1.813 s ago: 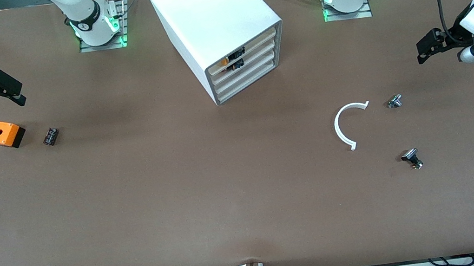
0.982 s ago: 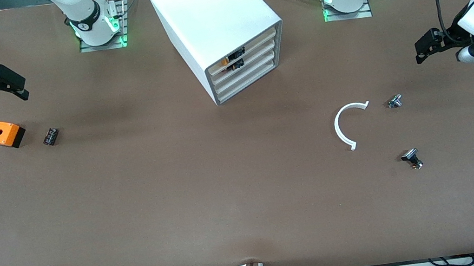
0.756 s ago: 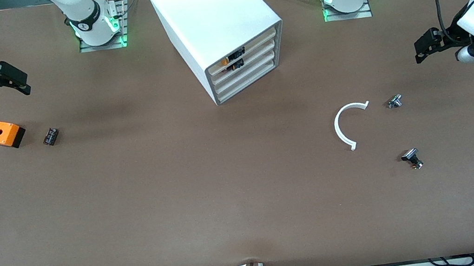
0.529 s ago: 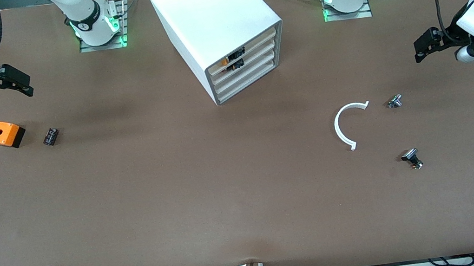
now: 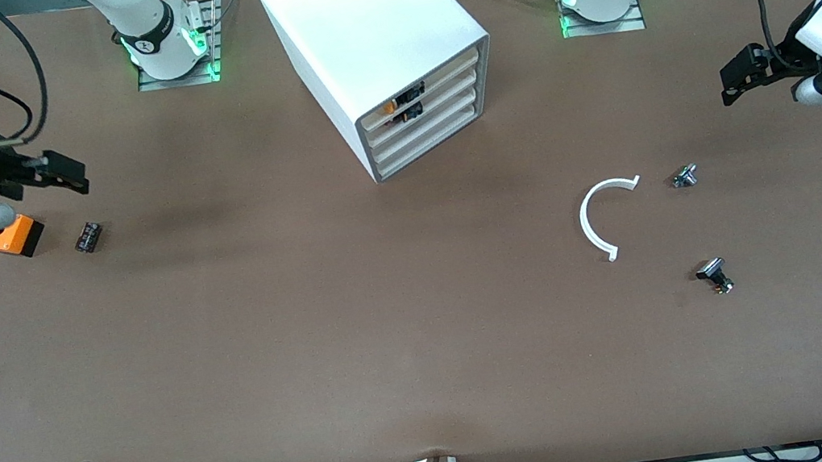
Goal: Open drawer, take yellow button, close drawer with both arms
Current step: 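Move the left gripper to the drawer handle while the right gripper rises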
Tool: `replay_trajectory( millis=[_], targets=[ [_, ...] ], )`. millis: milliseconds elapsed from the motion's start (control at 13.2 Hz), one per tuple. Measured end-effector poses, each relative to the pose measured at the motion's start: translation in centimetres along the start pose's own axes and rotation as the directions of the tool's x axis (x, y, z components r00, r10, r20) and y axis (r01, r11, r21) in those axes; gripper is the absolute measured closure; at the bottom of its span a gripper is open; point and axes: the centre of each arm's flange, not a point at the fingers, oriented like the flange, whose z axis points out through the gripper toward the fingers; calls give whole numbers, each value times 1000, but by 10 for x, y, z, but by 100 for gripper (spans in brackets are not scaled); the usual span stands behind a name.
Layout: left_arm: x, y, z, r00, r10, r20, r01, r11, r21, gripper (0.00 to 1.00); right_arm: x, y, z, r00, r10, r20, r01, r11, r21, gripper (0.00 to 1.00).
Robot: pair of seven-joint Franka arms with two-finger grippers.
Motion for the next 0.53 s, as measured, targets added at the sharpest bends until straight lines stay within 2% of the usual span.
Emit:
replay_trajectory(
  millis=[227,529],
  targets=[
    [-8,3,3,998,1,70,1,1000,-27,0,23,-4,30,1000,6,6,-6,1000,5,0],
    [-20,18,9,984,40,173,-15,990,-140,0,37,-22,53,999,47,11,-47,999,5,0]
  ],
)
